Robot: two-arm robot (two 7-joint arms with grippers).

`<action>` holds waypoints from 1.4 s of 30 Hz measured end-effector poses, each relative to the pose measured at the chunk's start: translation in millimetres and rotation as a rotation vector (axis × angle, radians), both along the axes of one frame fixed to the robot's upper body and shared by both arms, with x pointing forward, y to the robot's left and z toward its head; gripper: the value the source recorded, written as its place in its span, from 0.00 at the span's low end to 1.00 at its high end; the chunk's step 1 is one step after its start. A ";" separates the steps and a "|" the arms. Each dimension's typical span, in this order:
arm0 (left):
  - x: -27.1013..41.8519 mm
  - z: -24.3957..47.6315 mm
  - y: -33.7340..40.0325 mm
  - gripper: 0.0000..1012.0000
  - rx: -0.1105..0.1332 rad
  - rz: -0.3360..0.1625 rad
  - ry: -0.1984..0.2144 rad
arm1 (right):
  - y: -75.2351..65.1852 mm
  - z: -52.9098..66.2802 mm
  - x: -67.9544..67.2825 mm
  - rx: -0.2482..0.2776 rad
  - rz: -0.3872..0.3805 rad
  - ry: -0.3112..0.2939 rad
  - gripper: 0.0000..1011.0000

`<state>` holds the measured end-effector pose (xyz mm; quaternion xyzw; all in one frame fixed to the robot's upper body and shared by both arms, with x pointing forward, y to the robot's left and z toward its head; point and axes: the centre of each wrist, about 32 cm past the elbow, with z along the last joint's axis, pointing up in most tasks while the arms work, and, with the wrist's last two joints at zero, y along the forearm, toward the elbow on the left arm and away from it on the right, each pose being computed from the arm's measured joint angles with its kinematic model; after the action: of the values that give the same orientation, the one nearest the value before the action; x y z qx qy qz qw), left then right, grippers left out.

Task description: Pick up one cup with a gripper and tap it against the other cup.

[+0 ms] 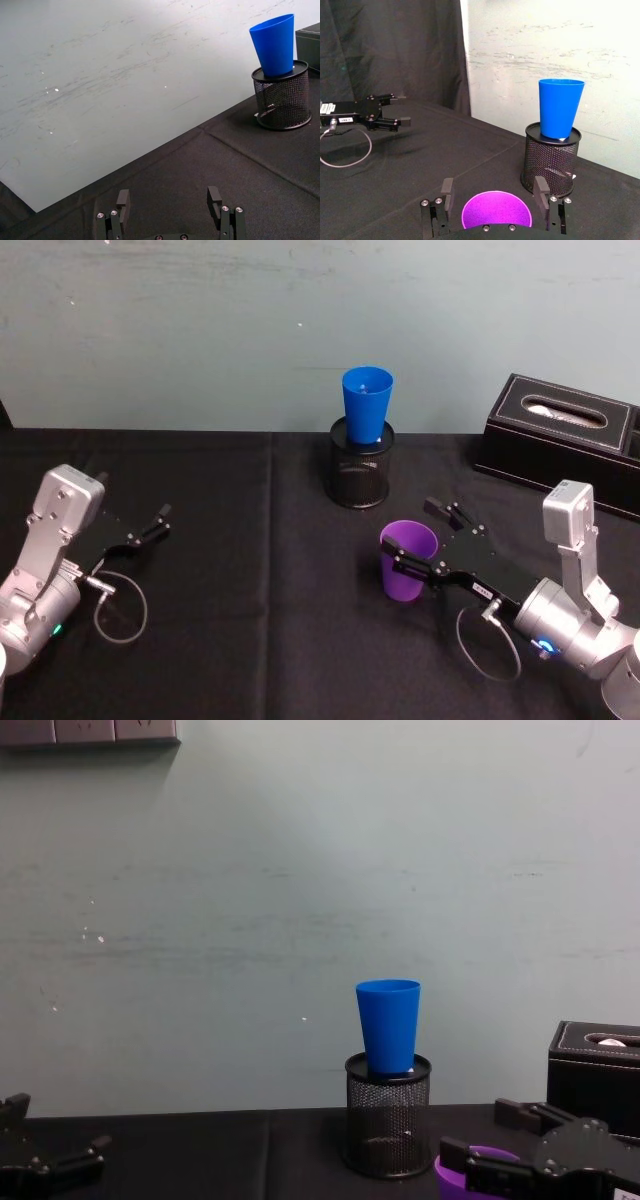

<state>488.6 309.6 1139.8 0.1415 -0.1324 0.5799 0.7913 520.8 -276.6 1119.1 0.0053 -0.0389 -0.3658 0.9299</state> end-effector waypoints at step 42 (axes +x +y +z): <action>0.0 0.0 0.0 1.00 0.000 0.000 0.000 | -5.2 3.6 -7.1 0.054 -0.152 -0.035 0.99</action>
<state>488.6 309.7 1139.8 0.1415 -0.1324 0.5799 0.7913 513.7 -281.7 1122.8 0.0339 -0.0456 -0.4362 0.8981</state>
